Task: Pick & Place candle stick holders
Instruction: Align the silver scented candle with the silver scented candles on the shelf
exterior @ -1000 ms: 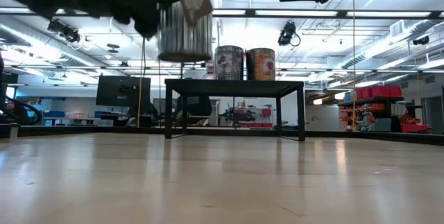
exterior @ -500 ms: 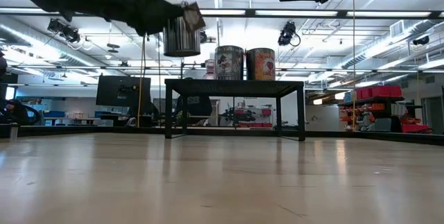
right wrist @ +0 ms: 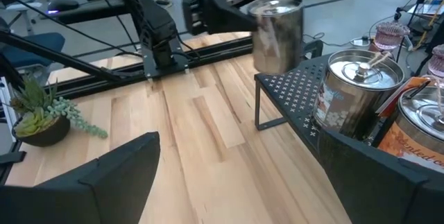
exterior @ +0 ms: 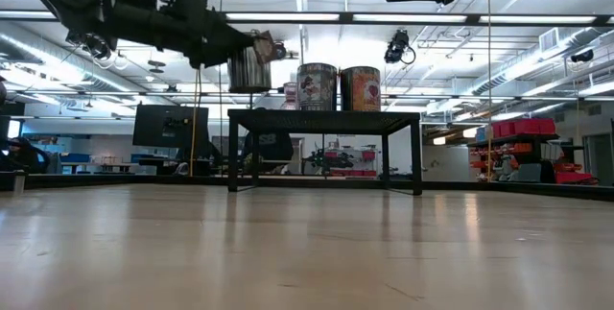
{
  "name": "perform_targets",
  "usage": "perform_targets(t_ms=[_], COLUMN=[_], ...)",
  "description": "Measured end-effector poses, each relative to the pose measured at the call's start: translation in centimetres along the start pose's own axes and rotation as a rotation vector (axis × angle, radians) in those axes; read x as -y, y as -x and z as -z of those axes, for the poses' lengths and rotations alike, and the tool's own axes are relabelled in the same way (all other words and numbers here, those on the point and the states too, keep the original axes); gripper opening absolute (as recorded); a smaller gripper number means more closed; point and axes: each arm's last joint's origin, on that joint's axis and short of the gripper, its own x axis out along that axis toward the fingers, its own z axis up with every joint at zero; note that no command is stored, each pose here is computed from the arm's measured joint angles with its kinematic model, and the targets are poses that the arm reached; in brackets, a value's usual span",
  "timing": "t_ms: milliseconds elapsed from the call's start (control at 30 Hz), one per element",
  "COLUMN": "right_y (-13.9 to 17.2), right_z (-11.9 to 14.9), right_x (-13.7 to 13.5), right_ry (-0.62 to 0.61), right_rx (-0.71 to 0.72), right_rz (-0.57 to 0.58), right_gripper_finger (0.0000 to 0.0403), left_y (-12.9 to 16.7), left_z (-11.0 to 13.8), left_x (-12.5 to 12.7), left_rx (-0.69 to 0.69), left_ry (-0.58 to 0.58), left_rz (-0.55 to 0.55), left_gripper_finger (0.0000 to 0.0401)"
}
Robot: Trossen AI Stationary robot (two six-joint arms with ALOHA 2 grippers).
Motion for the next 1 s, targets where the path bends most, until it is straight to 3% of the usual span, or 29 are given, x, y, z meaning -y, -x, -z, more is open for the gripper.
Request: perform_targets(t_ms=[300, 600, 1000], right_y=[0.0, 0.0, 0.0], right_z=[0.0, 0.0, 0.0], right_x=[0.0, 0.0, 0.0], right_ry=[0.000, 0.000, 0.000], right_rx=[0.000, 0.000, 0.000], right_rz=[0.000, 0.000, 0.000], right_gripper_finger=[0.0389, 0.0389, 0.0389], left_y=[-1.9, -4.7, -5.8], left_z=[1.5, 1.1, 2.0], left_x=[-1.9, -2.4, -2.7], left_rx=[-0.060, -0.090, -0.118], left_ry=[0.041, 0.045, 0.063], left_rz=[-0.038, -0.004, -0.007], left_gripper_finger=[0.0341, 0.0341, 0.0341])
